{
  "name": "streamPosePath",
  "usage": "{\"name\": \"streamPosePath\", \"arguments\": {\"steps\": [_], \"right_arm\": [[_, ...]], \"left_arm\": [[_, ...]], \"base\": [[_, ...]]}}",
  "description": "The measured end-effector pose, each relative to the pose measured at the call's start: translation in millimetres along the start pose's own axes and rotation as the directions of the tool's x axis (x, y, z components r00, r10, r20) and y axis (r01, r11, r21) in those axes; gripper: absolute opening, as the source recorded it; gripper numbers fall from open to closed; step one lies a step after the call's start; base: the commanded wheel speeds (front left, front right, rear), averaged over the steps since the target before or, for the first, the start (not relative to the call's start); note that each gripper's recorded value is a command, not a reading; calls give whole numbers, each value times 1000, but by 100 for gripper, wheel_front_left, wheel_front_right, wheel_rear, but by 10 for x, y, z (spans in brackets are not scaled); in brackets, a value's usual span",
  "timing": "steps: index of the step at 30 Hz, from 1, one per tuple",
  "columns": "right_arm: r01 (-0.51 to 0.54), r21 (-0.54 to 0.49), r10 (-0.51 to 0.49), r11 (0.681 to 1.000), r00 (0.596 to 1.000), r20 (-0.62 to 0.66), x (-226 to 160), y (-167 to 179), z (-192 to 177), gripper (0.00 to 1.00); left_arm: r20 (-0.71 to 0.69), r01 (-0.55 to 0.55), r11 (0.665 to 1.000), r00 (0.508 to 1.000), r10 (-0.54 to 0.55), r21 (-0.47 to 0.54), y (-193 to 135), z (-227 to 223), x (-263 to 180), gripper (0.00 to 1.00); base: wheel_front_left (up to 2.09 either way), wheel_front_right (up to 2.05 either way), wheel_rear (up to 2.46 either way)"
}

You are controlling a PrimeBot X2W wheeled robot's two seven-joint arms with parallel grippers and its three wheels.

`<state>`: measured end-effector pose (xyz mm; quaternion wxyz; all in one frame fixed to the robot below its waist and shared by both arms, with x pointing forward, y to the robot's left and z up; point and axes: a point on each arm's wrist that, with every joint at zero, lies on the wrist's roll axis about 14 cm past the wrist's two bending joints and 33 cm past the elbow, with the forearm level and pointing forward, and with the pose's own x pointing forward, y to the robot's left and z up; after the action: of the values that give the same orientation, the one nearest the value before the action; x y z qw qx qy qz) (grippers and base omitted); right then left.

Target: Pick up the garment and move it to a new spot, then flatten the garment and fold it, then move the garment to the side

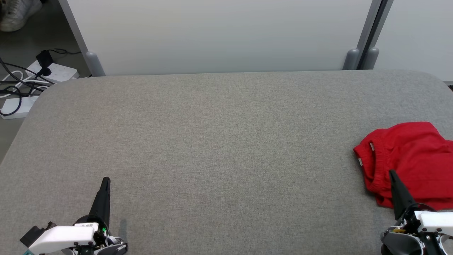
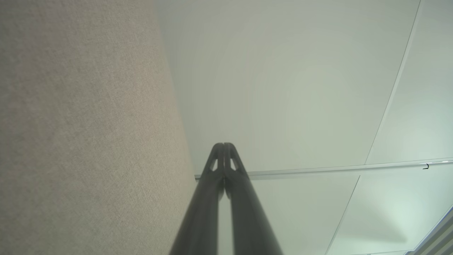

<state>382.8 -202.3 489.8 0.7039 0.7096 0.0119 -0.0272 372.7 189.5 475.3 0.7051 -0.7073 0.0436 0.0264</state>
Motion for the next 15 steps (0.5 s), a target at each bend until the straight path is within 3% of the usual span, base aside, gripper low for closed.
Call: {"name": "streamPosePath", "arguments": {"steps": [15], "right_arm": [[0,0,0,1000,1000,0,0,0,0,0]], "left_arm": [[0,0,1000,1000,0,0,0,0,0,0]], "base": [[0,0,0]]}}
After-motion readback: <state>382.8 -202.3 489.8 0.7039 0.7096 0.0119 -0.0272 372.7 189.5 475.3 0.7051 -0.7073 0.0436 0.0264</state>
